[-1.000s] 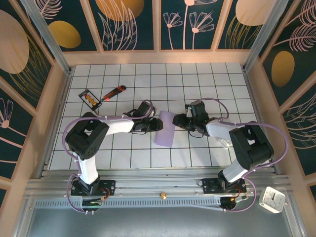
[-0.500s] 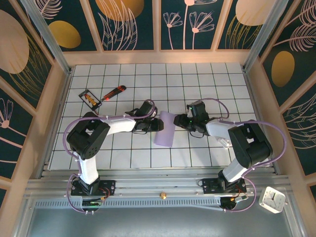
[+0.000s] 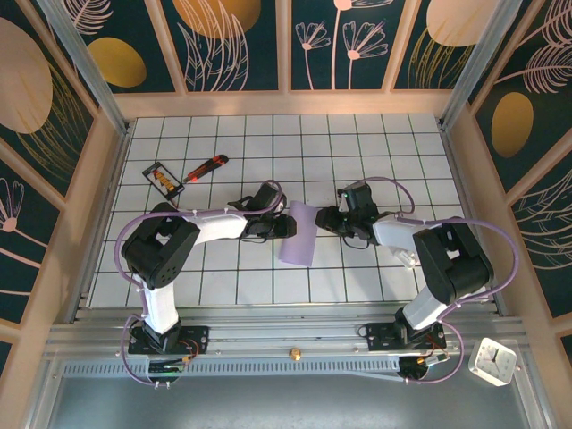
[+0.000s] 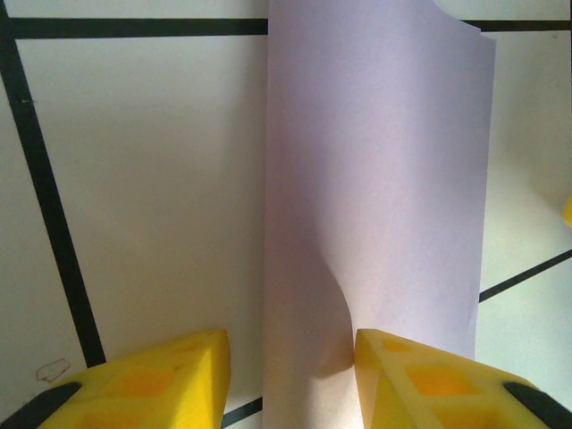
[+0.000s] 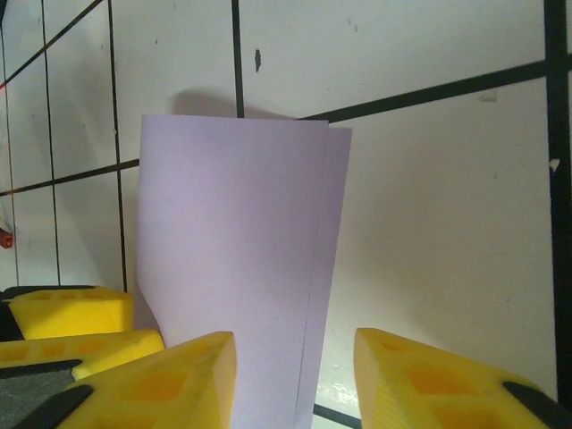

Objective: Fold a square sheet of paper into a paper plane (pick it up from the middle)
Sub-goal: Hold the square sheet of paper at the center of the table.

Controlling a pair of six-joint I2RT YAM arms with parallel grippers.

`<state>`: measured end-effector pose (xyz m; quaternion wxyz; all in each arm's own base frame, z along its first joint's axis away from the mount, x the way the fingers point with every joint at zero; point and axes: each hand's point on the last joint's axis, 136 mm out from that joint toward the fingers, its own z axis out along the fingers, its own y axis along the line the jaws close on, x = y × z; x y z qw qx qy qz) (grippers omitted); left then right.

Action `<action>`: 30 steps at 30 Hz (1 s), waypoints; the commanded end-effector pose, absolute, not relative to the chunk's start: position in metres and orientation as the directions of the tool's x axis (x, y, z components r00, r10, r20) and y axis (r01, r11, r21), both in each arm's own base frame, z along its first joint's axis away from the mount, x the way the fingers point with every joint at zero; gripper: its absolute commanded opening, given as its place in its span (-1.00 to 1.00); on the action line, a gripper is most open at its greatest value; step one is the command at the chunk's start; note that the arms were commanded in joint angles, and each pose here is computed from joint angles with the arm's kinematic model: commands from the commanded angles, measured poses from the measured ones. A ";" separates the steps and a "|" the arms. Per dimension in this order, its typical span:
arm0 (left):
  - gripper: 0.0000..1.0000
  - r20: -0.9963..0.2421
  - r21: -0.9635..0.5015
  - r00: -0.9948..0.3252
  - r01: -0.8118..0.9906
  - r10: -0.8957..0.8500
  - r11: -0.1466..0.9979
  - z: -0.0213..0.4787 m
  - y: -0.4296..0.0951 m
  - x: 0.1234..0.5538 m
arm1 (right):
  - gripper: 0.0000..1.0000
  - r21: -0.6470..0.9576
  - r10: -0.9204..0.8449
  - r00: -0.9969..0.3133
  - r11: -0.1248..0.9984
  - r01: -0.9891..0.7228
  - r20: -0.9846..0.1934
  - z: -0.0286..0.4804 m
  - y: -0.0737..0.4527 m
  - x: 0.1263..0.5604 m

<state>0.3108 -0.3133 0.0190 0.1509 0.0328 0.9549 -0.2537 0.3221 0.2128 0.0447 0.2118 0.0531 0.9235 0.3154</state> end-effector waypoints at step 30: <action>-0.11 -0.196 -0.455 -0.979 0.139 0.053 0.880 -0.019 -0.325 0.284 | -1.00 0.524 0.240 -0.873 0.851 -0.020 -0.424 0.062 0.178 0.331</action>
